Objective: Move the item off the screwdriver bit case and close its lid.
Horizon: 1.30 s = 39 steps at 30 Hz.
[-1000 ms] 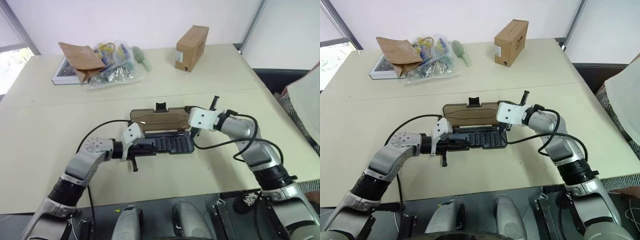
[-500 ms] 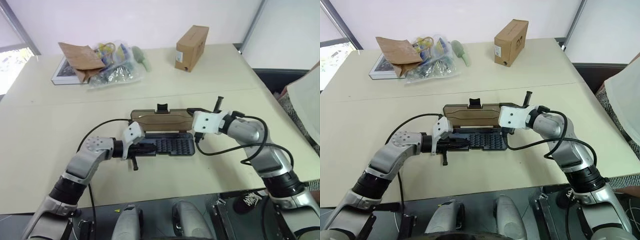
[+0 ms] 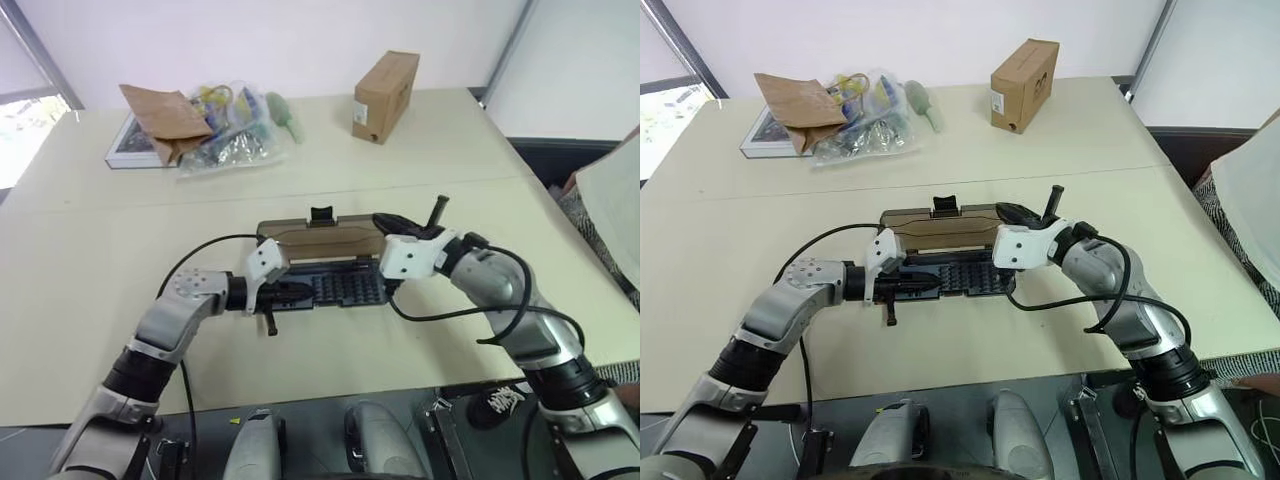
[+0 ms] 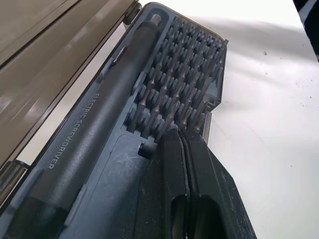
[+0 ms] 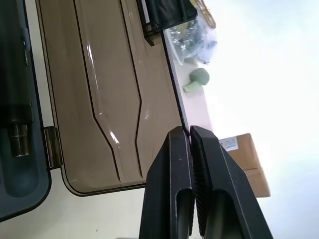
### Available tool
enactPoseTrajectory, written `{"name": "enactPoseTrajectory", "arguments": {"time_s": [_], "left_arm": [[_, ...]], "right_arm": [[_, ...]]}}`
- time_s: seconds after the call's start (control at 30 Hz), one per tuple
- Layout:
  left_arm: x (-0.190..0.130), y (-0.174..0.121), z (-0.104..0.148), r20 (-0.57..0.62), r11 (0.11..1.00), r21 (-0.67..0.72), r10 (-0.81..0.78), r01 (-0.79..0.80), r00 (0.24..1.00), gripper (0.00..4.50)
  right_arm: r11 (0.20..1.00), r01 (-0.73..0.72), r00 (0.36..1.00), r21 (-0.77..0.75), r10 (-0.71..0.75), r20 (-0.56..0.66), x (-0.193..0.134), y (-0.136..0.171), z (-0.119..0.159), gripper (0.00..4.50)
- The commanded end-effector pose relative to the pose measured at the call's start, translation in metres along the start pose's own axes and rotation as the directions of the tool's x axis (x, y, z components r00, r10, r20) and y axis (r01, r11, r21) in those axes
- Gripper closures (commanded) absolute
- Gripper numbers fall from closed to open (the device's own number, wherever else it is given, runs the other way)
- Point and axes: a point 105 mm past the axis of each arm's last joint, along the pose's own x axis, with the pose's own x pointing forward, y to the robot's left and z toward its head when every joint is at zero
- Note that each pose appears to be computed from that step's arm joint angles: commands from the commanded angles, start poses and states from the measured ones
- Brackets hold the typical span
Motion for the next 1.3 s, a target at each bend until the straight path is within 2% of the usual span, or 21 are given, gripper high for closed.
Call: {"name": "enactPoseTrajectory", "arguments": {"time_s": [0.03,0.3,0.7,1.0,1.17,1.3], "left_arm": [[-0.005,0.006,0.006,0.018,1.0,0.005,0.02,-0.02,1.0,4.5],[-0.01,0.011,0.009,0.016,0.999,0.014,0.03,-0.03,0.999,4.5],[-0.023,0.012,0.021,0.039,0.999,0.026,0.024,-0.025,0.999,4.5],[-0.039,0.011,0.06,0.155,0.999,0.025,0.019,-0.023,0.988,4.5],[-0.058,0.031,0.109,0.316,0.996,-0.01,0.085,-0.087,0.945,4.5],[-0.074,0.051,0.137,0.419,0.988,-0.061,0.152,-0.14,0.895,4.5]], "right_arm": [[0.995,0.089,0.996,-0.042,-0.088,0.031,0.0,-0.011,0.006,4.48],[0.998,0.063,0.998,-0.006,-0.063,0.026,0.004,0.011,0.002,4.48],[0.998,0.058,0.998,0.0,-0.058,0.025,0.009,0.012,-0.003,4.48],[0.999,0.036,0.999,0.0,-0.036,0.036,0.01,0.018,-0.002,4.48],[1.0,0.031,0.999,0.0,-0.031,0.038,0.011,0.018,-0.002,4.48],[1.0,0.027,0.999,-0.002,-0.027,0.039,0.011,0.019,-0.003,4.48]]}}
